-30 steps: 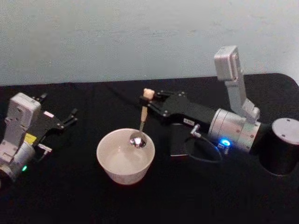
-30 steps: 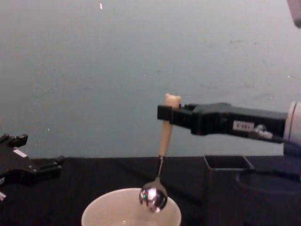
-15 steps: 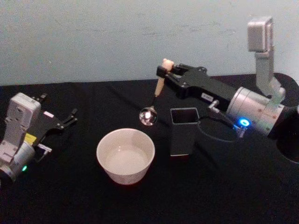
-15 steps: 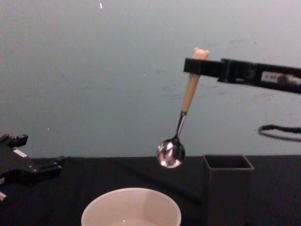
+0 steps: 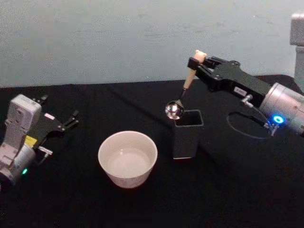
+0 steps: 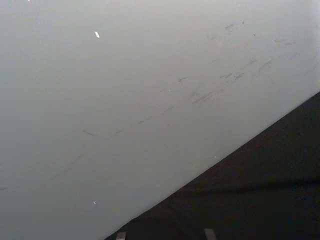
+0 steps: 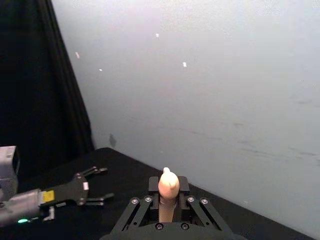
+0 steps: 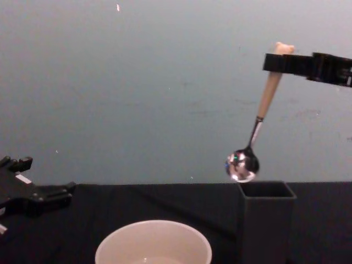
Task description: Pick up the stirring spoon with one hand, stir inside the cup, then place it back in its original position.
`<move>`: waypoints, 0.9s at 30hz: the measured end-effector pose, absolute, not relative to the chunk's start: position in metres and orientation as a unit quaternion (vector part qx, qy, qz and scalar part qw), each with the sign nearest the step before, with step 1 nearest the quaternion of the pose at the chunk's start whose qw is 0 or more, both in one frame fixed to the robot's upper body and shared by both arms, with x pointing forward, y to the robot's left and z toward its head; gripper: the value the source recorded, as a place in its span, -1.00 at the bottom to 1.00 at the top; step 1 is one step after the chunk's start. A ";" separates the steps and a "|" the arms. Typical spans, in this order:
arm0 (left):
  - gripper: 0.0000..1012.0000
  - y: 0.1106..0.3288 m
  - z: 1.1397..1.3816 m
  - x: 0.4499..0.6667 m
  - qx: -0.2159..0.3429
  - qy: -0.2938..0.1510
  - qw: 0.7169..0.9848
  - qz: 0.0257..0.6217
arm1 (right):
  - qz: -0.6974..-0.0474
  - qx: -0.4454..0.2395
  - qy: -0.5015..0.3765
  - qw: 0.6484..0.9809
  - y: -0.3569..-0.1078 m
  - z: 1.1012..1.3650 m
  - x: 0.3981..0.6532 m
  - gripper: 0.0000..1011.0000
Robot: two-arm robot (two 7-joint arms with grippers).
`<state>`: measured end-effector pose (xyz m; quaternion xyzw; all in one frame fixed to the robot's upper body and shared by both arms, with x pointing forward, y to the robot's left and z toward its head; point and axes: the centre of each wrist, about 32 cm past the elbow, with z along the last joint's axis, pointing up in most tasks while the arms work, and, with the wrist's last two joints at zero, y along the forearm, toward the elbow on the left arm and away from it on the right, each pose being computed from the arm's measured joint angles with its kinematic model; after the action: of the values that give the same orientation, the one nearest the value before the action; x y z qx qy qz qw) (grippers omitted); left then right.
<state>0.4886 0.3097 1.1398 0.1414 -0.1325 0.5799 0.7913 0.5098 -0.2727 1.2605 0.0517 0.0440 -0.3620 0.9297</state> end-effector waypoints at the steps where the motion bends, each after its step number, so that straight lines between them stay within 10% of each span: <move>1: 0.98 0.310 1.140 0.489 0.141 -0.132 0.791 0.580 | -0.362 0.052 0.044 0.930 -0.273 1.261 0.510 -0.56; 27: 0.98 0.310 1.140 0.489 0.141 -0.132 0.791 0.580 | -0.399 0.012 0.071 0.914 -0.283 1.232 0.510 -0.56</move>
<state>0.4886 0.3097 1.1398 0.1415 -0.1325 0.5799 0.7913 0.5100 -0.2833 1.2317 0.0117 0.0715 -0.3993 0.9140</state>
